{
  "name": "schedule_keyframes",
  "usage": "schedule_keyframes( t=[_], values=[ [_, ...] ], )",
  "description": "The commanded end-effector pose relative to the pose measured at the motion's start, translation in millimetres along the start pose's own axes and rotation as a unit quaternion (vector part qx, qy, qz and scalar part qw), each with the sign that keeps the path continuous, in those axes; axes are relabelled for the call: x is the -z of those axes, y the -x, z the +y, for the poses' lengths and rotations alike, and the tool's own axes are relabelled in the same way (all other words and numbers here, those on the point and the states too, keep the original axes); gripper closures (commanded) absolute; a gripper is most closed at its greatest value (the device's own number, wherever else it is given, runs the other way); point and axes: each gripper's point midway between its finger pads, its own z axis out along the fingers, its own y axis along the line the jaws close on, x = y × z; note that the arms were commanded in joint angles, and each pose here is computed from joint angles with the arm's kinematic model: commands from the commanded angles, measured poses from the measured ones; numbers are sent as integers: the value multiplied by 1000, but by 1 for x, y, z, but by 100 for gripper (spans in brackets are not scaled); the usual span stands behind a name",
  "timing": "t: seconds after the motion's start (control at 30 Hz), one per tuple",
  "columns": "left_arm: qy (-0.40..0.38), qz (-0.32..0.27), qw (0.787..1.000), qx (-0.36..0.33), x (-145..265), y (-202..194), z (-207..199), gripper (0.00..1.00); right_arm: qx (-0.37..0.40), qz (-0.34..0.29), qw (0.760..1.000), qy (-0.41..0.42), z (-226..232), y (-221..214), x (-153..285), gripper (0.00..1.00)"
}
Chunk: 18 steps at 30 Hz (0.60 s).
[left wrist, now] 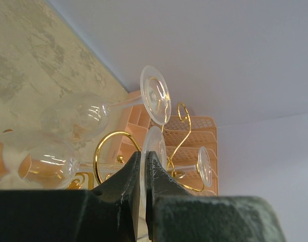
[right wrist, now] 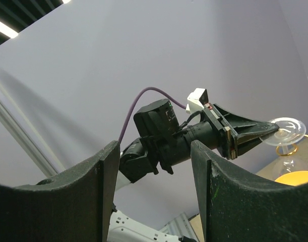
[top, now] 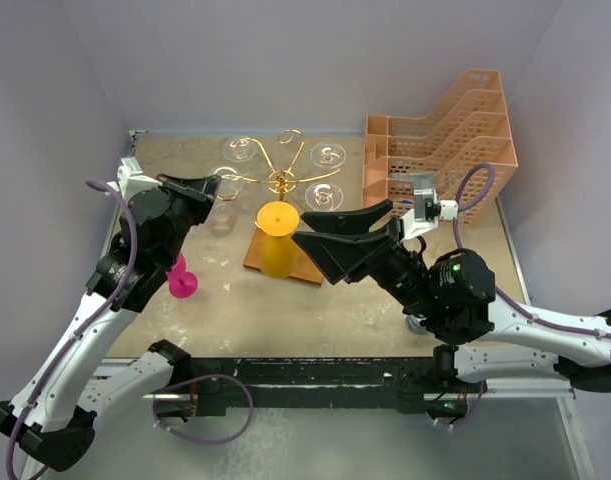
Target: Place the wine glass upside down on the wine glass rack
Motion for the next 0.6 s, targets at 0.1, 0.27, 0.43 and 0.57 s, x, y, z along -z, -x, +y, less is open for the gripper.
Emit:
schedule_keyframes(
  t=[0.1,0.27,0.43,0.57],
  values=[
    [-44,10,999,-15,12,8,-27,100,-15,-24,999,15,11,17,-2,39],
    [-36,24,999,-28,14,2,-21,100,-15,-20,1000,13,9,13,-3,39],
    [-33,29,998,-45,17,1,-17,98,-16,-16,1000,11,9,10,-4,39],
    [-26,28,997,-62,19,3,-14,94,-17,-16,1000,9,8,10,-3,40]
  ],
)
